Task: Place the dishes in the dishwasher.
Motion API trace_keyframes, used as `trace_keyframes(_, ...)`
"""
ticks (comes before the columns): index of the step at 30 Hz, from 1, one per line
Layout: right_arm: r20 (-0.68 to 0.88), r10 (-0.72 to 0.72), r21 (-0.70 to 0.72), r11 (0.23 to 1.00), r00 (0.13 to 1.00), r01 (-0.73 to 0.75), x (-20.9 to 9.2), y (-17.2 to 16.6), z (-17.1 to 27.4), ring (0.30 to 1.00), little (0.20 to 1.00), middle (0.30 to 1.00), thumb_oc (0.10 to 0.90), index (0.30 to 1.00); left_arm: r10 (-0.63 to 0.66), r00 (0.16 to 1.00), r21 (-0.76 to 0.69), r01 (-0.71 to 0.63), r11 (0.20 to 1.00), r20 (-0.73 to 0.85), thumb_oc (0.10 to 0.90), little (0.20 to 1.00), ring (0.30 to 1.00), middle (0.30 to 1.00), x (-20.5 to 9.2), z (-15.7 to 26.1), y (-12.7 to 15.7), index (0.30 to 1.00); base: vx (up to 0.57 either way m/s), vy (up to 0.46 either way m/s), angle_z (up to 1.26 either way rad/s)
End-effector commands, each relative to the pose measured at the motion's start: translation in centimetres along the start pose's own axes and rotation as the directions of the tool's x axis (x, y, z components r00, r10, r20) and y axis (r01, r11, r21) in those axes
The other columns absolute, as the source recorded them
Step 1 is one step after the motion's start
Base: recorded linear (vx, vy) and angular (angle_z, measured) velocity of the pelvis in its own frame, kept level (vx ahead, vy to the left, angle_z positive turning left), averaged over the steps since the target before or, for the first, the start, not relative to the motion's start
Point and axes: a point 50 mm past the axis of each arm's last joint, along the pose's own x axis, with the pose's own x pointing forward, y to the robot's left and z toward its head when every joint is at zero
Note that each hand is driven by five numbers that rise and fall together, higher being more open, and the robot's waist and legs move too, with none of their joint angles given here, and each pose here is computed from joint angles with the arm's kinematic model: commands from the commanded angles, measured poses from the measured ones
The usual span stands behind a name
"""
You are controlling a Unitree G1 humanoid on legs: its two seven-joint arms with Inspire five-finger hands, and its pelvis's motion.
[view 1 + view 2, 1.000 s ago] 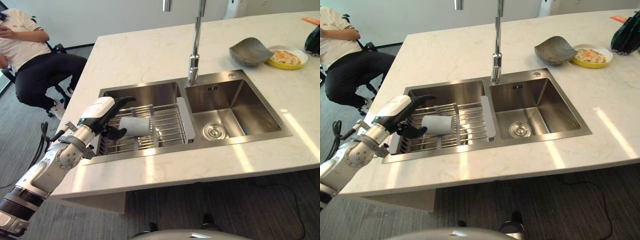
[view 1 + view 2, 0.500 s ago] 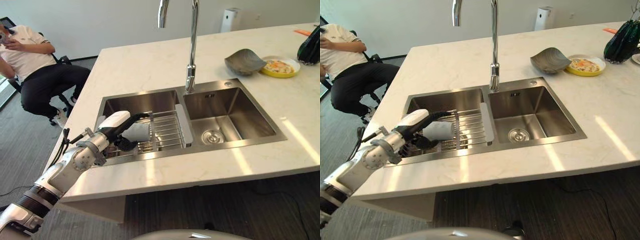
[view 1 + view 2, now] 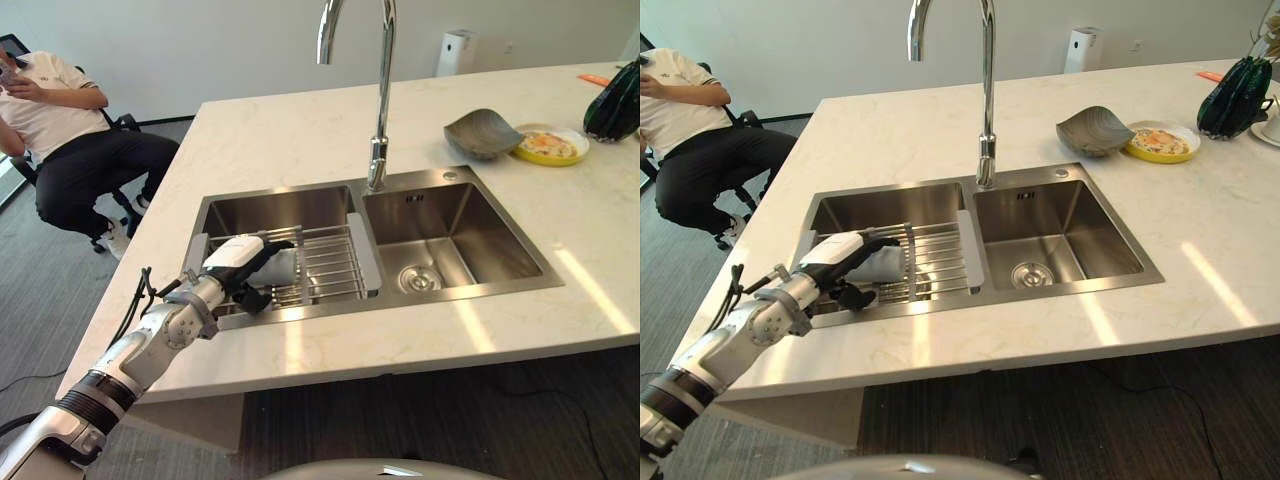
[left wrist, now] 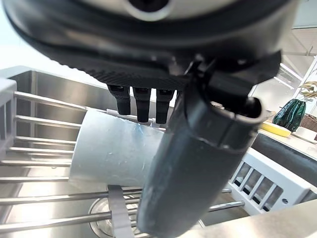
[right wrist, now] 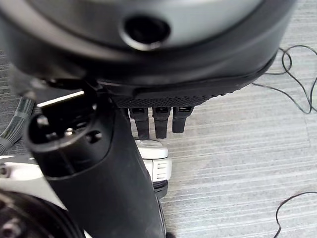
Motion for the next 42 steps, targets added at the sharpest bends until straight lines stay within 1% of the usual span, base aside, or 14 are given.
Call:
trace_keyframes(1, 0.048, -0.009, 0.022, 1.0, 0.999, 0.008, 0.2, 0.3, 1.8, 0.9, 0.9, 0.9, 0.8, 0.9, 0.325, 0.938, 0.143, -0.341, 0.929, 0.124, 0.8, 0.9, 0.9, 0.9, 2.7, 2.1, 8.5, 0.9, 0.0, 0.0, 0.0)
trace_keyframes(6, 0.051, -0.022, 0.033, 0.999, 0.998, 0.021, 0.2, 0.1, 1.9, 0.9, 0.9, 0.9, 0.8, 0.9, 0.326, 0.94, 0.19, -0.34, 0.921, 0.098, 0.8, 0.9, 0.9, 0.9, 3.0, 1.7, 8.0, 0.9, 0.0, 0.0, 0.0)
trace_keyframes(11, 0.056, -0.035, 0.035, 0.999, 0.998, 0.033, 0.2, -0.3, 2.2, 0.9, 0.9, 0.9, 0.8, 0.9, 0.338, 0.941, 0.244, -0.335, 0.91, 0.031, 0.8, 0.9, 0.9, 0.9, 3.4, 0.5, 7.6, 0.9, 0.0, 0.0, 0.0)
trace_keyframes(18, 0.059, -0.051, 0.041, 0.998, 0.997, 0.049, 0.2, -0.8, 2.4, 0.9, 0.9, 0.9, 0.8, 0.9, 0.355, 0.935, 0.278, -0.335, 0.9, -0.022, 0.8, 0.9, 0.9, 0.9, 3.8, -0.3, 7.7, 0.9, 0.0, 0.0, 0.0)
trace_keyframes(22, 0.058, -0.056, 0.044, 0.998, 0.997, 0.054, 0.2, -1.0, 2.5, 0.9, 0.9, 0.9, 0.8, 0.9, 0.343, 0.938, 0.279, -0.318, 0.906, -0.044, 0.8, 0.9, 0.9, 0.9, 4.1, -0.6, 7.5, 0.9, 0.0, 0.0, 0.0)
trace_keyframes(23, 0.055, -0.063, 0.042, 0.997, 0.997, 0.06, 0.2, -1.3, 2.5, 0.9, 0.9, 0.9, 0.8, 0.9, 0.314, 0.947, 0.242, -0.29, 0.926, -0.069, 0.8, 0.9, 0.9, 0.9, 4.3, -0.7, 6.9, 0.9, 0.0, 0.0, 0.0)
trace_keyframes(25, 0.054, -0.063, 0.043, 0.997, 0.997, 0.061, 0.2, -1.3, 2.5, 0.9, 0.9, 0.9, 0.8, 0.9, 0.314, 0.947, 0.242, -0.29, 0.926, -0.069, 0.8, 0.9, 0.9, 0.9, 4.4, -0.7, 6.9, 0.9, 0.0, 0.0, 0.0)
trace_keyframes(26, 0.049, -0.065, 0.044, 0.997, 0.997, 0.063, 0.2, -1.6, 2.6, 0.9, 0.9, 0.9, 0.8, 0.9, 0.272, 0.956, 0.18, -0.251, 0.951, -0.105, 0.8, 0.9, 0.9, 0.9, 4.7, -1.0, 6.0, 0.9, 0.0, 0.0, 0.0)
trace_keyframes(28, 0.047, -0.067, 0.043, 0.997, 0.997, 0.065, 0.2, -1.7, 2.6, 0.9, 0.9, 0.9, 0.8, 0.9, 0.258, 0.958, 0.154, -0.238, 0.959, -0.127, 0.8, 0.9, 0.9, 0.9, 4.8, -1.2, 5.7, 0.9, 0.0, 0.0, 0.0)
trace_keyframes(31, 0.032, -0.062, 0.036, 0.998, 0.998, 0.061, 0.2, -1.9, 2.6, 0.9, 0.9, 0.9, 0.8, 0.9, 0.163, 0.959, 0.045, -0.157, 0.987, -0.232, 0.8, 0.9, 0.9, 0.9, 5.2, -2.5, 3.8, 0.9, 0.01, -0.001, -0.01)
trace_keyframes(33, 0.031, -0.061, 0.035, 0.998, 0.998, 0.06, 0.2, -2.0, 2.6, 0.9, 0.9, 0.9, 0.8, 0.9, 0.141, 0.956, 0.019, -0.14, 0.99, -0.256, 0.8, 0.9, 0.9, 0.9, 5.2, -2.8, 3.4, 0.9, 0.01, -0.001, -0.02)
trace_keyframes(35, 0.023, -0.054, 0.026, 0.998, 0.998, 0.054, 0.2, -2.1, 2.7, 0.9, 0.9, 0.9, 0.8, 0.9, 0.086, 0.949, -0.036, -0.102, 0.994, -0.304, 0.8, 0.9, 0.9, 0.9, 5.5, -3.4, 2.5, 0.9, 0.01, -0.001, -0.02)
trace_keyframes(37, 0.019, -0.052, 0.026, 0.998, 0.998, 0.051, 0.2, -2.1, 2.6, 0.9, 0.9, 0.9, 0.8, 0.9, 0.073, 0.944, -0.054, -0.096, 0.994, -0.323, 0.8, 0.9, 0.9, 0.9, 5.6, -3.7, 2.3, 0.9, 0.01, -0.001, -0.02)
trace_keyframes(42, 0.015, -0.045, 0.017, 0.999, 0.999, 0.045, 0.2, -2.2, 3.0, 0.9, 0.9, 0.9, 0.8, 0.9, -0.007, 0.918, -0.084, -0.029, 0.996, -0.397, 0.8, 0.9, 0.9, 0.9, 5.9, -4.7, 1.1, 0.9, 0.0, 0.0, 0.0)
